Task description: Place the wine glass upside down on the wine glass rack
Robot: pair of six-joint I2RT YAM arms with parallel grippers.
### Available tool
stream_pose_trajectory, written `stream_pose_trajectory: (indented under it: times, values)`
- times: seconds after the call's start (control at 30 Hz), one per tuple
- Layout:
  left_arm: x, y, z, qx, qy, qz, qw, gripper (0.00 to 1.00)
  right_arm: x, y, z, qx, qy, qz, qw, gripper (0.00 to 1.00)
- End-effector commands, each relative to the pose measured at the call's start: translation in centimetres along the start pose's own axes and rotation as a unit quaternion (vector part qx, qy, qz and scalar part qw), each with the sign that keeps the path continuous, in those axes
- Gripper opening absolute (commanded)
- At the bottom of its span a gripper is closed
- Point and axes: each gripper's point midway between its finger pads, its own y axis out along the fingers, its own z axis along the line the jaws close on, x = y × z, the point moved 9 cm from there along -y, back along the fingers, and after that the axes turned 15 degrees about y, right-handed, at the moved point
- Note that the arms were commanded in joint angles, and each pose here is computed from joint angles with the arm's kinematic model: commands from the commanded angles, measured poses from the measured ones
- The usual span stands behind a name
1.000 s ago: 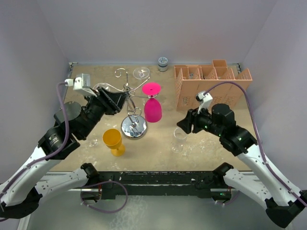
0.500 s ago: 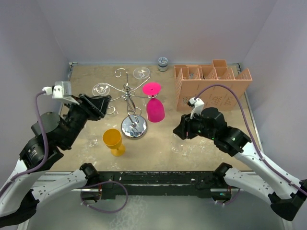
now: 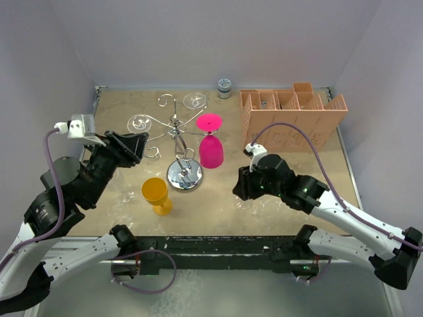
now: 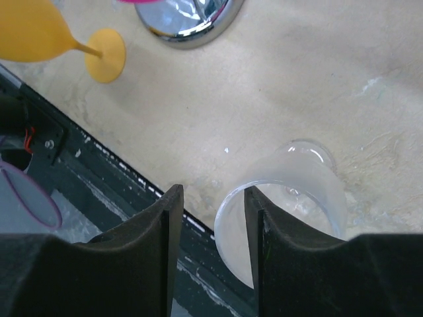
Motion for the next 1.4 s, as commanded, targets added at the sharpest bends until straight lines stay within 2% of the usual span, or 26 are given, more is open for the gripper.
stream_pose_trajectory:
  times: [0.0,0.1,0.37,0.53,0.8,0.97,1.1,1.37]
  values:
    - [1.3,-0.6,0.2,-0.002,-0.009,-0.024,1.000,0.45,0.4,0.7,0.3,-0.022,0.007,-0.023,0.999,0.42]
    - [1.5,-0.8,0.2,-0.005,-0.012,-0.028,1.000,0.45,0.6,1.2,0.4,-0.030,0.002,-0.025,0.999,0.34]
    - [1.8,-1.0,0.0,-0.018,-0.018,-0.029,0.999,0.45,1.5,1.1,0.4,-0.059,0.002,-0.046,0.997,0.01]
    - [2.1,-1.0,-0.5,-0.038,-0.029,-0.034,0.998,0.46,2.3,0.1,0.5,-0.066,0.010,-0.080,0.995,0.00]
    - [2.6,0.5,-2.8,-0.090,-0.068,-0.031,0.993,0.48,6.1,-3.6,2.3,-0.029,0.035,-0.219,0.975,0.00]
    - [2.7,2.6,-5.6,-0.145,-0.132,-0.020,0.980,0.50,8.6,-6.5,3.4,0.001,0.068,-0.316,0.946,0.00]
    - [2.5,4.6,-8.1,-0.184,-0.202,-0.005,0.962,0.51,10.0,-8.9,3.8,0.018,0.102,-0.380,0.919,0.00]
    - [1.9,8.8,-11.0,-0.185,-0.308,0.006,0.933,0.51,11.5,-14.0,4.1,0.061,0.154,-0.465,0.870,0.00]
